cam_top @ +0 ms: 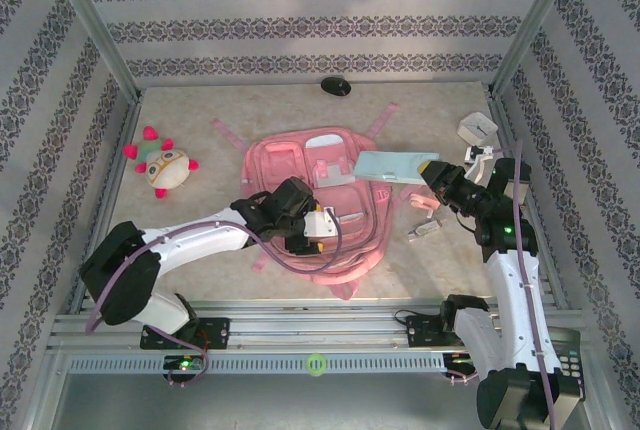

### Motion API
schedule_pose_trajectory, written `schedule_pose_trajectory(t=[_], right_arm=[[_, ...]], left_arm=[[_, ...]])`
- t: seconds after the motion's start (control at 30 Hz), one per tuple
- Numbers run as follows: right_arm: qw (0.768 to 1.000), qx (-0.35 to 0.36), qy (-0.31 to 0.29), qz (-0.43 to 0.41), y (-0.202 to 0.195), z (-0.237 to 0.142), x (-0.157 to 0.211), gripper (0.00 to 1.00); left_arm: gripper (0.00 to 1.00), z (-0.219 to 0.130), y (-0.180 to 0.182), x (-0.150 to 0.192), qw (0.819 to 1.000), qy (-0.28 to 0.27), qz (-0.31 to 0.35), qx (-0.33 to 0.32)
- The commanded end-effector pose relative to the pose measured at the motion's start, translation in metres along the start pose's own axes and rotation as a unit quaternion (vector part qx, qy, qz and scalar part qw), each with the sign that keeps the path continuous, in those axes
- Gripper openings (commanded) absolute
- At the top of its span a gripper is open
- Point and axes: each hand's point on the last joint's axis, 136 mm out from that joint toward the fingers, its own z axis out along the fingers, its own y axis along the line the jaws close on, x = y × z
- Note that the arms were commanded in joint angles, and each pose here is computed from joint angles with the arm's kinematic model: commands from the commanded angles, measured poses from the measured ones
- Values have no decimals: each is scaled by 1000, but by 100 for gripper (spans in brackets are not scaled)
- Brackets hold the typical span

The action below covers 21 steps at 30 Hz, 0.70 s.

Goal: Pack books, pencil case, and school supplies into a backpack

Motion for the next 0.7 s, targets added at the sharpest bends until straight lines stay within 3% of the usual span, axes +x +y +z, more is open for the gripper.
schedule_pose_trajectory(t=[0.0, 0.07, 0.17, 0.23, 0.3, 0.53, 0.67], right_arm=[[1000, -23, -6, -13, 10, -4, -1, 16], [1000, -23, -6, -13, 11, -5, -1, 16], [1000, -19, -19, -16, 9, -9, -5, 14], [998, -1, -57, -24, 6, -18, -12, 14], [993, 15, -113, -24, 2, -33, -21, 15], [967, 59, -249, 13, -15, -82, -25, 16], [961, 72, -265, 42, -28, -91, -11, 14]], left_arm=[[75, 7, 16, -11, 999, -8, 13, -47], [66, 8, 23, -11, 997, -7, 12, -71], [18, -5, 34, -25, 995, -33, -2, -93], [5, -19, 40, -37, 992, -62, -17, -110], [0, -36, 50, -50, 986, -89, -34, -135], [0, -81, 105, -71, 955, -144, -156, -206], [0, -100, 129, -76, 935, -167, -205, -234]])
